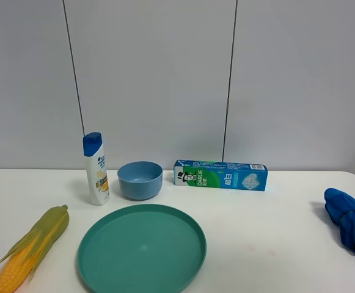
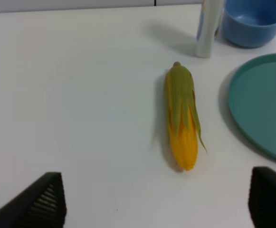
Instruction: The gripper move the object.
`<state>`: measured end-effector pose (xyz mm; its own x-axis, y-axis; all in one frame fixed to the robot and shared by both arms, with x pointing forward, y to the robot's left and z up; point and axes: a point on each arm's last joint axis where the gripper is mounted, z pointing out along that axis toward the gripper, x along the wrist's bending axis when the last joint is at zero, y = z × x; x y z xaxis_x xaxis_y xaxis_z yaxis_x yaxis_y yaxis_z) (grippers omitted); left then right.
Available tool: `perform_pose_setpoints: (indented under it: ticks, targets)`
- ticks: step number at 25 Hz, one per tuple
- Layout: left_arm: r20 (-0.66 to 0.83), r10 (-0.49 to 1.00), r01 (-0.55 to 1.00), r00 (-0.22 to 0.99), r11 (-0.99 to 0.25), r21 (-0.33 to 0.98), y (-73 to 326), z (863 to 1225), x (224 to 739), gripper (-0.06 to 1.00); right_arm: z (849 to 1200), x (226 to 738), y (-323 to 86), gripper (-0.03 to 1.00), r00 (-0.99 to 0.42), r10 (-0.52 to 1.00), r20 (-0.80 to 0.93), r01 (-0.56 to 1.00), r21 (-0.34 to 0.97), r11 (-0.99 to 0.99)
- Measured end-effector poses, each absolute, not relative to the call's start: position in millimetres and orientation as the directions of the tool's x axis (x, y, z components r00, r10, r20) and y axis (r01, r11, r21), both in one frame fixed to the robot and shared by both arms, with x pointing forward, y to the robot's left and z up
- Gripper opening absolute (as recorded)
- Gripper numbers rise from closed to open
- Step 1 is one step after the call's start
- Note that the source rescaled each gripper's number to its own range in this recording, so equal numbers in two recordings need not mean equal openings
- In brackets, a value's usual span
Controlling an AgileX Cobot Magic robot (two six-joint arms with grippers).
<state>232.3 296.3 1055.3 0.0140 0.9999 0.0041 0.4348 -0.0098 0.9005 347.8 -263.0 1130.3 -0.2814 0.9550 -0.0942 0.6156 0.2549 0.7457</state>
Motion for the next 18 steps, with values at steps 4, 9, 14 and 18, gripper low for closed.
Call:
perform_pose_setpoints:
  ticks: [4,9,14,18]
  targets:
    - [0.004,1.0,0.435,0.014,-0.01,0.9,296.3,1055.3,232.3,1.0,1127.3,318.5,-290.8,1.0,-0.128,0.989,-0.072,0.575,0.807,0.134]
    - [0.004,1.0,0.435,0.014,-0.01,0.9,296.3,1055.3,232.3,1.0,1124.6,276.5,-310.1,1.0,0.058,0.998,-0.025,0.522,0.853,-0.009]
    - [0.004,1.0,0.435,0.014,-0.01,0.9,296.3,1055.3,232.3,1.0,1116.5,236.4,-312.1,1.0,0.148,0.989,-0.001,0.505,0.86,-0.075]
    - [0.004,1.0,0.435,0.014,-0.01,0.9,296.3,1055.3,232.3,1.0,1112.5,215.0,-308.6,1.0,0.125,0.991,0.041,0.448,0.889,-0.093]
